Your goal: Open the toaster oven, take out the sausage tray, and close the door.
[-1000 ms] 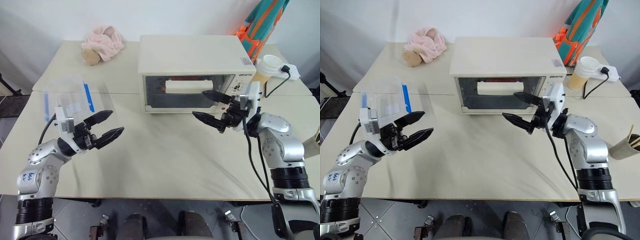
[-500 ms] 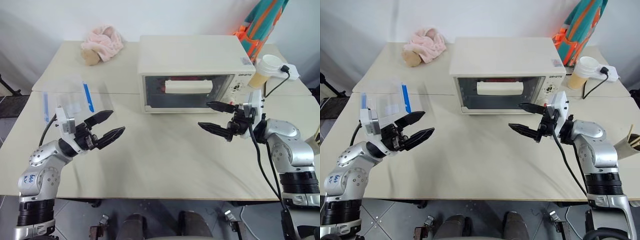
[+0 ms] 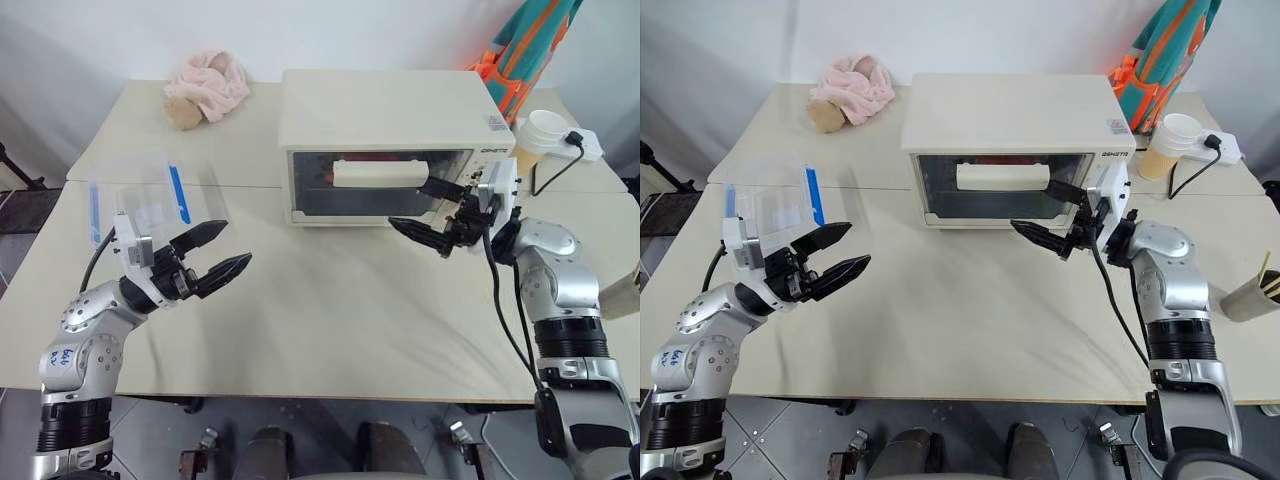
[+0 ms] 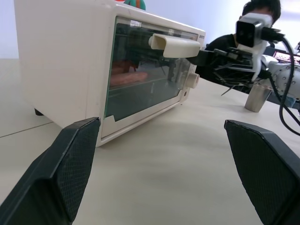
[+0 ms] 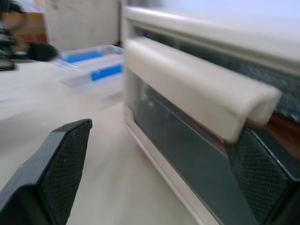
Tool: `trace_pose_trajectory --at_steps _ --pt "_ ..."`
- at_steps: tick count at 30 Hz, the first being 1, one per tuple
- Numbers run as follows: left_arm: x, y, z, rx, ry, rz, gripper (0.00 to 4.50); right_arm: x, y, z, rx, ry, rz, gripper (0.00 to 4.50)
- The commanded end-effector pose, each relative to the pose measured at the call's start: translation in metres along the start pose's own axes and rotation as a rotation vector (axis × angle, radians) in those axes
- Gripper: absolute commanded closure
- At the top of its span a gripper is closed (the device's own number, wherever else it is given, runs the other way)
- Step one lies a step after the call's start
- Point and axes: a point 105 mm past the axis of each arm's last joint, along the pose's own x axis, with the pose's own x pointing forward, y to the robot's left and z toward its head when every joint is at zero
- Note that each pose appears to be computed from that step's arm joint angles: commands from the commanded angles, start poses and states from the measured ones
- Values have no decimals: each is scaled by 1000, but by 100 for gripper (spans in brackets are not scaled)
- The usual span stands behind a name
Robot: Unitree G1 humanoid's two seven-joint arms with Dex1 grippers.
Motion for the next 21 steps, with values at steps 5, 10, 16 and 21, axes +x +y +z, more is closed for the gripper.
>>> trace_pose_trajectory --at_steps 5,10,16,21 --pt "3 1 12 46 -20 -14 0 -9 26 19 -104 4 121 3" --pt "5 4 13 36 -15 -22 0 -15 46 11 -139 49 177 3" --pt "20 12 26 34 -45 -89 148 -28 62 -11 -164 95 156 0" --pt "54 19 30 68 -53 -159 302 -31 57 -16 -208 102 122 0"
